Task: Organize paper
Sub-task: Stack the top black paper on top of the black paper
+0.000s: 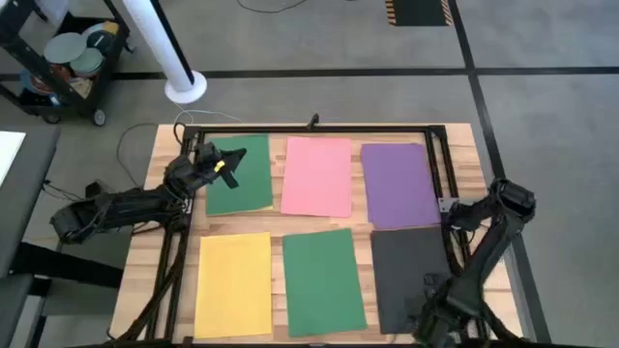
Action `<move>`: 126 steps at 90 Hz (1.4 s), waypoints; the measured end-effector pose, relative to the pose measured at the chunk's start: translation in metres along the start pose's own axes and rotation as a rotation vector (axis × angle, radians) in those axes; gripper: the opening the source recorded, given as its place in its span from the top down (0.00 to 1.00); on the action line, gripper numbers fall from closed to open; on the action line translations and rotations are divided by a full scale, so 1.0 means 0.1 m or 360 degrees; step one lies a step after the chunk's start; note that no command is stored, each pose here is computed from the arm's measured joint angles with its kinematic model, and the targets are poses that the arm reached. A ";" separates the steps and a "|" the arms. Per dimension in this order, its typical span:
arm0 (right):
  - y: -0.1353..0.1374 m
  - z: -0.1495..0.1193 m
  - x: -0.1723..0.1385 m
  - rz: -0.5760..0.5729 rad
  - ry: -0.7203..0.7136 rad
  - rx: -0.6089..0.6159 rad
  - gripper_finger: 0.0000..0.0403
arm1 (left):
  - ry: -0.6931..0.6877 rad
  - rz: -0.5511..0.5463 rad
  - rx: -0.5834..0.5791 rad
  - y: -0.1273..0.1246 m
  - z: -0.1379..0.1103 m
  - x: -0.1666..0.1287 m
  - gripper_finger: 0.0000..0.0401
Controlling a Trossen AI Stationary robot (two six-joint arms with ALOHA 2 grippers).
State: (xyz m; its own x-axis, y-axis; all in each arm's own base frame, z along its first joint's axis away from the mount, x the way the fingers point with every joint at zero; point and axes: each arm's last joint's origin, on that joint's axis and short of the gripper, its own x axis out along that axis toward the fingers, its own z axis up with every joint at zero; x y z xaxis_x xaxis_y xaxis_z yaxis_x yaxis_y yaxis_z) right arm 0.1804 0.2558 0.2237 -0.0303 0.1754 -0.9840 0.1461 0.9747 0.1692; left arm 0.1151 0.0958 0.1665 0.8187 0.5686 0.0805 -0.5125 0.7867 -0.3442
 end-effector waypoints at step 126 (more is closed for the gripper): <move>-1.65 1.47 0.54 -0.0554 -0.0266 0.1000 1.00 | 0.0174 0.0036 -0.0019 0.03 -0.10 -0.01 1.00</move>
State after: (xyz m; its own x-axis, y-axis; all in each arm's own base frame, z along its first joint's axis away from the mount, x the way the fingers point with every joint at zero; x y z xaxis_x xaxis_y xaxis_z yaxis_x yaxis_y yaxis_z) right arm 0.2998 0.0843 0.1348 -0.0344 -0.2018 -0.9788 0.6960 0.6981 -0.1684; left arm 0.1156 0.0956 0.1558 0.8307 0.5559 -0.0295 -0.5283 0.7707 -0.3562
